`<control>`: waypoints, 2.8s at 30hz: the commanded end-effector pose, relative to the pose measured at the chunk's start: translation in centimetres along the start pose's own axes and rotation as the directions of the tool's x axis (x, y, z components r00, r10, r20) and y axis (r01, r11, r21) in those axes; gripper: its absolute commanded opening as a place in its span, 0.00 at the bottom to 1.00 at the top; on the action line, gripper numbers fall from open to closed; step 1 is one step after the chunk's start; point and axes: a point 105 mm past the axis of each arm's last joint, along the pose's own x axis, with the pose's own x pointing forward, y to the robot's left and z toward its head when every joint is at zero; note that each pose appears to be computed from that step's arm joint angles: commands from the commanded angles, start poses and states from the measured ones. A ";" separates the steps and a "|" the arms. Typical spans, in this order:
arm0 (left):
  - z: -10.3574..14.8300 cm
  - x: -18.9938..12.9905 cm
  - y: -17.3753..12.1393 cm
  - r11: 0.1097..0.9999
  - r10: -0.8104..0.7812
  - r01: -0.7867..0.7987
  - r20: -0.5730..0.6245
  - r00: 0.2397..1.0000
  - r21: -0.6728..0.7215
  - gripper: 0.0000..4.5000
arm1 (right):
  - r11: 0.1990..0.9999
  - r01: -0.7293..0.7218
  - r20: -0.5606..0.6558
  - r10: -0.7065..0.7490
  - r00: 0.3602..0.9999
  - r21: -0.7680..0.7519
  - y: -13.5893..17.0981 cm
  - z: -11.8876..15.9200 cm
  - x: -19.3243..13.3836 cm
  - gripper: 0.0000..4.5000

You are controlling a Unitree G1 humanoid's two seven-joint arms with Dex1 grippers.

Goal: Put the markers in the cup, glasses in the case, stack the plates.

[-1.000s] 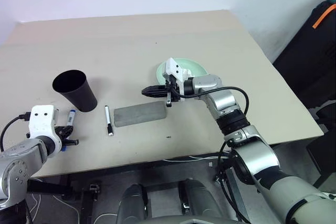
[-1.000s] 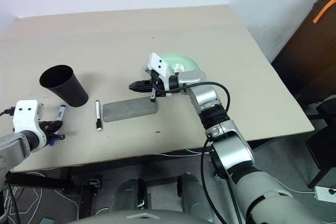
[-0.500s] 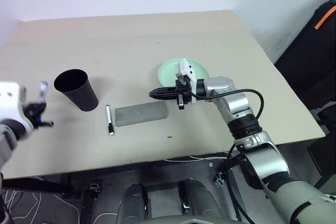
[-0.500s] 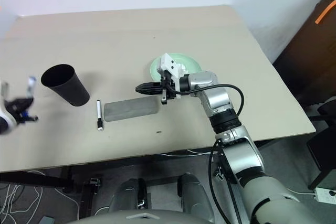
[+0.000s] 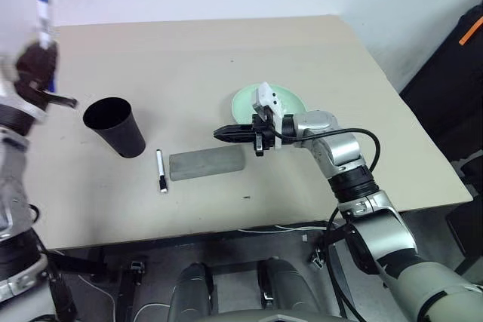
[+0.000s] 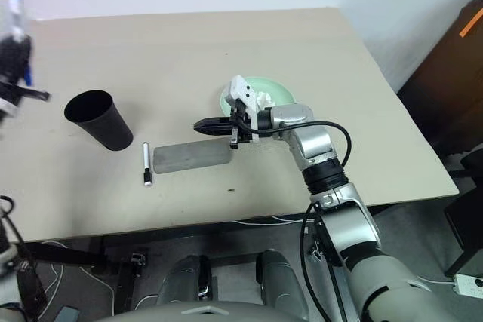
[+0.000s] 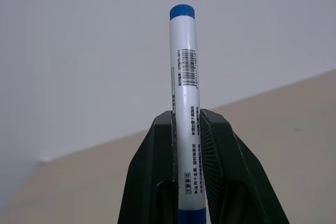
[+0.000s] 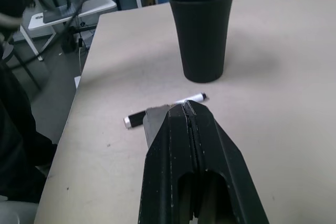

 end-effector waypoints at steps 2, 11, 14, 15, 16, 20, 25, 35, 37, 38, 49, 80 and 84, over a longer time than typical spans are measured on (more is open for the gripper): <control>-0.2 -0.4 -0.4 1.000 -0.027 0.027 0.054 0.998 0.004 0.06 | 0.999 0.013 0.021 -0.012 1.000 -0.051 0.1 1.5 -0.4 0.00; -3.7 -1.9 -1.9 0.996 -0.076 0.075 -0.016 0.997 -0.051 0.06 | 0.995 0.038 -0.003 -0.038 0.999 -0.091 0.0 1.1 -0.5 0.00; -4.6 -2.3 -2.1 0.993 -0.080 0.078 -0.031 0.996 -0.084 0.06 | 0.994 0.047 -0.003 -0.048 0.999 -0.098 -0.1 1.1 -0.5 0.00; -4.8 -2.3 -2.2 0.993 -0.082 0.079 -0.034 0.996 -0.085 0.06 | 0.993 0.051 -0.003 -0.052 0.999 -0.102 -0.2 1.1 -0.5 0.00; -4.9 -2.4 -2.2 0.992 -0.087 0.083 -0.037 0.996 -0.091 0.06 | 0.993 0.054 -0.004 -0.054 0.999 -0.106 -0.2 1.1 -0.5 0.00; -4.9 -2.3 -2.0 0.994 -0.064 0.061 -0.025 0.998 -0.095 0.29 | 0.991 0.061 -0.007 -0.062 0.998 -0.118 -0.3 1.1 -0.6 0.00; -4.5 -2.1 -2.1 0.994 -0.068 0.068 0.001 0.998 -0.092 0.69 | 0.990 0.065 -0.005 -0.066 0.998 -0.128 -0.4 1.1 -0.6 0.00; -0.8 -2.9 -3.7 0.969 -0.178 0.192 0.097 0.979 -0.158 1.00 | 0.989 0.058 0.089 -0.047 0.995 -0.132 -0.4 3.0 -1.5 0.00; 0.7 -3.8 -4.9 0.942 -0.239 0.259 0.115 0.964 -0.212 1.00 | 0.988 0.058 0.104 -0.044 0.994 -0.141 -0.3 3.3 -1.9 0.00; 1.2 -4.2 -5.3 0.937 -0.257 0.274 0.104 0.961 -0.215 1.00 | 0.989 0.054 0.109 -0.039 0.993 -0.139 -0.2 3.4 -2.1 0.00; 0.4 -9.6 -7.7 0.885 -0.377 0.303 -0.164 0.911 -0.352 1.00 | 0.995 0.010 0.168 0.006 0.986 -0.095 0.2 3.7 -2.4 0.50; -11.8 -8.0 -10.7 0.973 -0.006 -0.175 -0.771 0.637 -0.153 1.00 | 0.980 0.170 0.164 -0.152 0.975 -0.100 -1.5 2.9 -3.2 0.99; -11.3 -7.3 -11.7 0.972 -0.048 -0.144 -0.755 0.654 -0.187 1.00 | 0.978 0.171 0.149 -0.153 0.977 -0.116 -1.4 2.6 -3.2 0.99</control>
